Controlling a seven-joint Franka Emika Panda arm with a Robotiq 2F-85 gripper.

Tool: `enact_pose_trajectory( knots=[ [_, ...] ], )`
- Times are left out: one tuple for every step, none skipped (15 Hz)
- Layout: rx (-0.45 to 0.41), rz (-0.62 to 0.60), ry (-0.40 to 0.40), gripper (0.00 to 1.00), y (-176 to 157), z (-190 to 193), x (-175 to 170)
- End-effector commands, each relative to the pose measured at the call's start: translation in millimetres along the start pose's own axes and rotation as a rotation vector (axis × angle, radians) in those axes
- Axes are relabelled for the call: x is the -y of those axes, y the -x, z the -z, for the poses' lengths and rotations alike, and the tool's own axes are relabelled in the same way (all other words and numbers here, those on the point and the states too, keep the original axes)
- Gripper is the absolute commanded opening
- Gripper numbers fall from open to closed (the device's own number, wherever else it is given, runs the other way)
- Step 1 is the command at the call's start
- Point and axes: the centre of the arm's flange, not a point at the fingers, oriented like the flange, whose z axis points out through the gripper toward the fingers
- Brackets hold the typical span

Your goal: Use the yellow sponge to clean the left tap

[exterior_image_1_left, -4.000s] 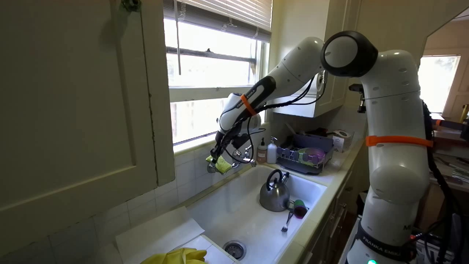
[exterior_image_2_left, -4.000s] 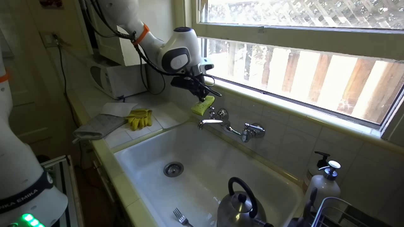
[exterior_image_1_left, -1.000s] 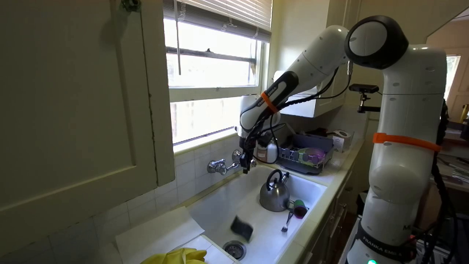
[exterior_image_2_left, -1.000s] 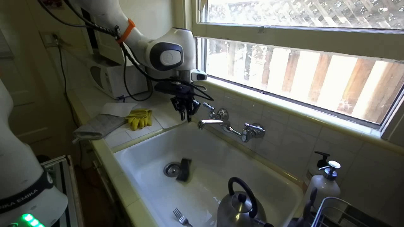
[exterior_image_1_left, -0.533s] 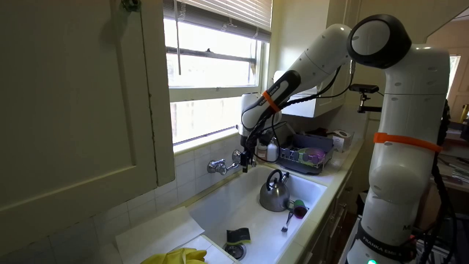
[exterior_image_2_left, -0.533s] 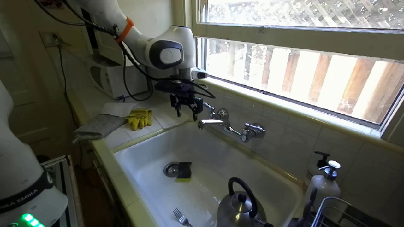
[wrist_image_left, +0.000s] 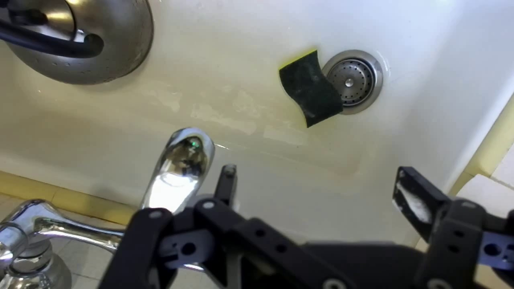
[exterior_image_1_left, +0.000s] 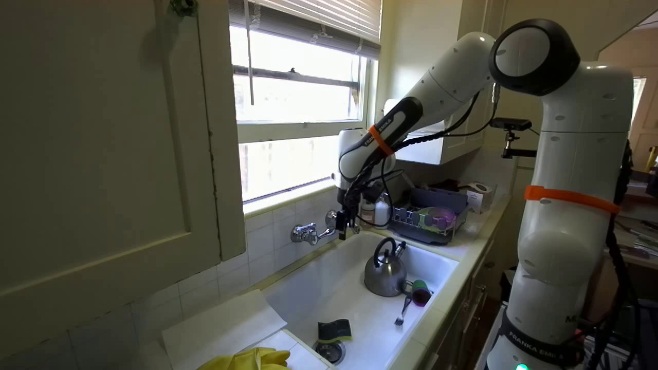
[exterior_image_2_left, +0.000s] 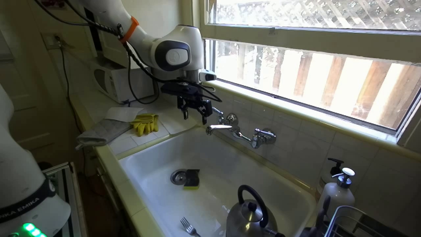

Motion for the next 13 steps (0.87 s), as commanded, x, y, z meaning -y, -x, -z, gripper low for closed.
enact_pose_trajectory(
  knots=[
    [0.008,-0.095,-0.012,1.0,9,25,7],
    [0.01,-0.111,-0.006,1.0,11,30,6],
    [0.017,-0.125,0.004,1.0,11,35,6],
    [0.017,-0.15,0.004,1.0,10,40,5],
    [0.023,-0.172,0.005,1.0,10,45,4],
    [0.023,-0.188,0.009,1.0,10,50,4],
    [0.024,-0.2,0.004,1.0,10,55,3],
    [0.026,-0.217,0.003,1.0,11,59,4],
    [0.024,-0.224,0.001,1.0,10,61,4],
    [0.006,-0.193,0.005,1.0,8,52,0],
    [0.003,-0.196,0.006,1.0,7,54,-1],
    [0.002,-0.196,0.006,1.0,7,55,-1],
    [0.003,-0.196,0.006,1.0,7,54,-1]
  ],
)
